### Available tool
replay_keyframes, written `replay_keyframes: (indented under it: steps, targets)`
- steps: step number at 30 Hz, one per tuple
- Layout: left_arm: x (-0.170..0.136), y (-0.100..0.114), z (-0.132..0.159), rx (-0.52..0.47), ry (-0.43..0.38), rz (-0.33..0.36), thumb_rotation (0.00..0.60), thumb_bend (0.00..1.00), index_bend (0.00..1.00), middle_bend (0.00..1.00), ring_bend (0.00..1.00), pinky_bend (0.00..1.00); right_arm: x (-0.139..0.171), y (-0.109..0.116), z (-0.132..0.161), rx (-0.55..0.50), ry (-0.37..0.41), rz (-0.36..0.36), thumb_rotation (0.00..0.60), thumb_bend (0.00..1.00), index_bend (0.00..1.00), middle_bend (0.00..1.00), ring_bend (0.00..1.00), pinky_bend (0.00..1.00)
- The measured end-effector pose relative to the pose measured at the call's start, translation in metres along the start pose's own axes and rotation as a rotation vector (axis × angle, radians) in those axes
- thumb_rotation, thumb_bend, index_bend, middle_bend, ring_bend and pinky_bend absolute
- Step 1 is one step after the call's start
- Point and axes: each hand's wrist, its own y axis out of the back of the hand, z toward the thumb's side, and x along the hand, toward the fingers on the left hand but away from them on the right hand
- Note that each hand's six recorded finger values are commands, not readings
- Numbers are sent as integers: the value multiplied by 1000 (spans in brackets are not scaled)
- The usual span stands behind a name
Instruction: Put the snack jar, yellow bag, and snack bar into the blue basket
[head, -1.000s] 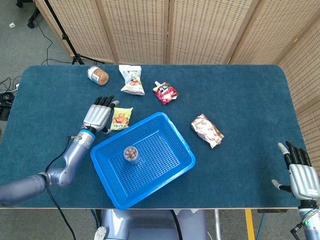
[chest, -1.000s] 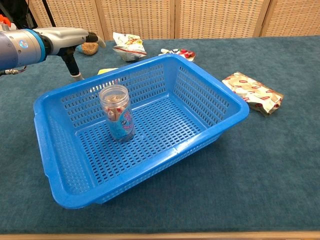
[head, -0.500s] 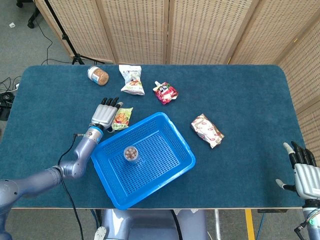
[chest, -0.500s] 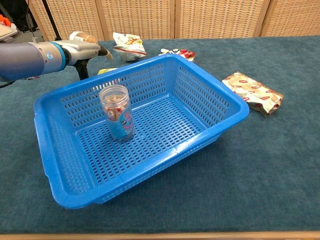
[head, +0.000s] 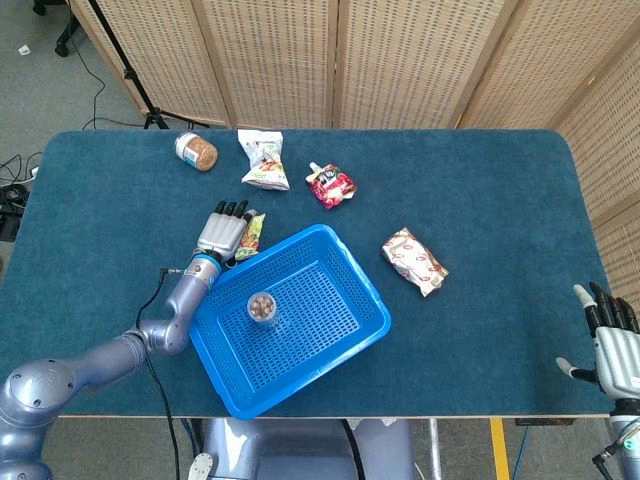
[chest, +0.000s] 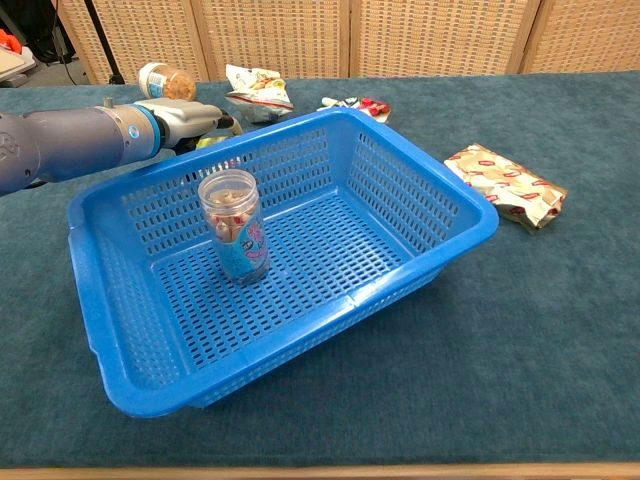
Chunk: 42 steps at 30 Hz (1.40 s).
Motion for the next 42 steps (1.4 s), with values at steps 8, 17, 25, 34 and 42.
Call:
replay_keyframes:
  steps: [8, 17, 25, 34, 42]
  targets:
    - [0, 1, 2, -6, 14, 49, 600, 311, 429, 178, 233, 288, 1, 3, -2, -5, -4, -8, 600, 105, 5, 0, 0, 0]
    - [-8, 8, -8, 4, 36, 121, 600, 348, 610, 272, 298, 328, 5, 5, 3, -4, 13, -16, 600, 105, 5, 0, 0, 0]
    - [-24, 37, -24, -24, 39, 183, 600, 351, 613, 276, 300, 328, 8, 7, 10, 3, 32, -24, 600, 104, 5, 0, 0, 0]
    - [-67, 88, -41, -31, 16, 281, 600, 349, 613, 275, 300, 328, 14, 9, 19, 1, 63, -34, 600, 104, 4, 0, 0, 0]
    - [-115, 117, -34, -115, -63, 347, 600, 336, 613, 275, 299, 328, 18, 11, 26, -1, 86, -39, 600, 104, 5, 0, 0, 0]
